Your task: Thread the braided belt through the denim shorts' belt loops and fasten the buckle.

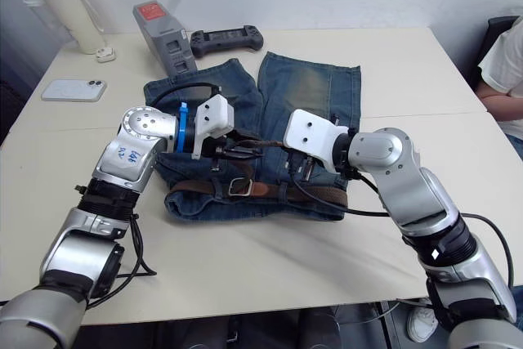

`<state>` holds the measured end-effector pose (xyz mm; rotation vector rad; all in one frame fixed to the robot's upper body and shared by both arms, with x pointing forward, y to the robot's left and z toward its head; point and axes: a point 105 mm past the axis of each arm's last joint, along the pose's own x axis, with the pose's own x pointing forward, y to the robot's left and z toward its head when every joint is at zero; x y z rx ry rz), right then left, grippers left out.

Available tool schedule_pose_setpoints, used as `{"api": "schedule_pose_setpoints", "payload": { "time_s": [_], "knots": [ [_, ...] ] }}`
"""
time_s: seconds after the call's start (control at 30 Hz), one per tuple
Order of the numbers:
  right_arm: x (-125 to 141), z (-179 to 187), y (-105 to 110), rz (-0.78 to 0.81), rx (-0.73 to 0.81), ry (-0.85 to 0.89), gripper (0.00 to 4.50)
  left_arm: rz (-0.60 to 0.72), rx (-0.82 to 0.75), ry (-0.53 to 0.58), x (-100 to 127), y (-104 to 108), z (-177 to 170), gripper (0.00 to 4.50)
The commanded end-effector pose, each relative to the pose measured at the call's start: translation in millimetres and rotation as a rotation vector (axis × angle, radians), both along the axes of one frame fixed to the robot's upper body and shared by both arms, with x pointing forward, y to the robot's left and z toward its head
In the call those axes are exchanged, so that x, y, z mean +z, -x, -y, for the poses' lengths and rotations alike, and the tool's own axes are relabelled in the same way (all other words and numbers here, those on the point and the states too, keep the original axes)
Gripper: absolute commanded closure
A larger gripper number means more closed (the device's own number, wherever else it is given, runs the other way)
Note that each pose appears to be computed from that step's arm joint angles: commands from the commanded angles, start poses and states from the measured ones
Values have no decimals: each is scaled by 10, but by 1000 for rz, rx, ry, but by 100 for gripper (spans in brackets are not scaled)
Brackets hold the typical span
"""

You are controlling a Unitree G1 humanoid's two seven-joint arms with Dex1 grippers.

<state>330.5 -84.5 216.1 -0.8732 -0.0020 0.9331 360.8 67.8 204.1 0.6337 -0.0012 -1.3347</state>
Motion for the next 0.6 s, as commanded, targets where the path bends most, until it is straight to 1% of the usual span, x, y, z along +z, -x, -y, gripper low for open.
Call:
{"api": "schedule_pose_setpoints", "payload": {
  "time_s": [0.03,0.07,0.1,0.2,0.37,0.5,0.6],
  "knots": [
    [72,21,27,21,-11,15,450,101,51,-73,61,-84,-69,106],
    [72,31,23,19,-20,19,450,96,67,-102,32,-103,-95,58],
    [69,35,25,11,-25,22,450,91,80,-136,2,-117,-124,31],
    [55,38,33,-5,-32,32,450,96,98,-179,-14,-141,-147,31],
    [25,23,64,-25,-27,46,450,117,97,-177,52,-152,-88,31],
    [-8,-16,93,-42,-13,53,450,151,60,-175,127,-137,45,31],
    [-12,-21,99,-47,-13,52,450,159,51,-184,151,-133,73,31]
  ]
}}
